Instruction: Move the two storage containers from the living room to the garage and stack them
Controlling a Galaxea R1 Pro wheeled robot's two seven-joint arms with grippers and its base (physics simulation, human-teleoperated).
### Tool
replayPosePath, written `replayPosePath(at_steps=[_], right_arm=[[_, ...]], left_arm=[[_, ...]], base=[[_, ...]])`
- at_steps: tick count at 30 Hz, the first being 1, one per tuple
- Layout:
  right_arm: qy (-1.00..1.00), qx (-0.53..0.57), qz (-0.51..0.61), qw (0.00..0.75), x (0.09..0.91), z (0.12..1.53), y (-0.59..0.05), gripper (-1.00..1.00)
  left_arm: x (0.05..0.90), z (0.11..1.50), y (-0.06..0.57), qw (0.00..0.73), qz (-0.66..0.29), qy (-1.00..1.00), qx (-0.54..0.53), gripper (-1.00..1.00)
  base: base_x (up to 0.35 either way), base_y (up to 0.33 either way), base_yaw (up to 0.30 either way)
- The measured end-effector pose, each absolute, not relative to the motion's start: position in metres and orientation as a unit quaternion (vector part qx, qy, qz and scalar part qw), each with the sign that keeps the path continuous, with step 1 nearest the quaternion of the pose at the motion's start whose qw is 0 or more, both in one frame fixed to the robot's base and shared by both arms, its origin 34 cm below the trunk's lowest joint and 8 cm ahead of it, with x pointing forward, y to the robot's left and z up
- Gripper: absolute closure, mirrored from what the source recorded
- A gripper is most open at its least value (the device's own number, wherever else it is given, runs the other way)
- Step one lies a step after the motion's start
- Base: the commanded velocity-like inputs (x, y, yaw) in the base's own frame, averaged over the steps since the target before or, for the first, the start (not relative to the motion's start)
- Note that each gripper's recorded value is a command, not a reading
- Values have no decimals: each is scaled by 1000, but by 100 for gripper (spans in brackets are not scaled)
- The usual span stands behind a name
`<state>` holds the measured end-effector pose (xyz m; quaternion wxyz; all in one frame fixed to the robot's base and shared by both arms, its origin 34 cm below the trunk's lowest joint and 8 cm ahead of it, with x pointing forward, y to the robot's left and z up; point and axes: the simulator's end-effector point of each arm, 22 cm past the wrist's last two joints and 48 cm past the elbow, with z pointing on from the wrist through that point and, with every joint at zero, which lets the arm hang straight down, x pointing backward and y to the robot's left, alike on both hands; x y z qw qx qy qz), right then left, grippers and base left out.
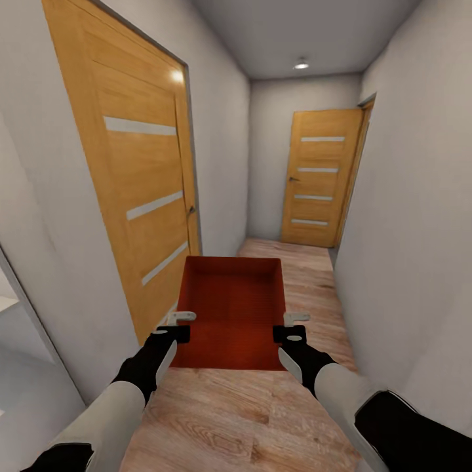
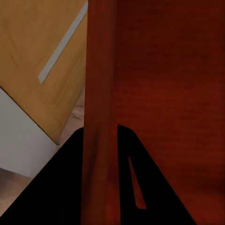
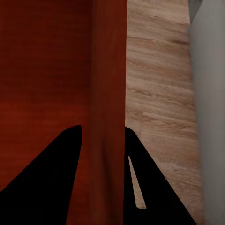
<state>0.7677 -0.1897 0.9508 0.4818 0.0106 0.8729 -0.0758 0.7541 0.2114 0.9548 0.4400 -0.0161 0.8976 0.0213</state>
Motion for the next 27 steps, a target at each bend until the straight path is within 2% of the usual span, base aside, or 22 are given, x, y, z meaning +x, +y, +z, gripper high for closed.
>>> replayPosePath(at_steps=[21,27], right_arm=[[873,11,-76,482,768,951,-190,100],[873,11,-76,482,768,951,-190,100]], left_arm=[[754,955,211,440,21,898,-16,100],[754,955,211,440,21,898,-16,100]], base=[[322,0,-2],[322,0,-200]])
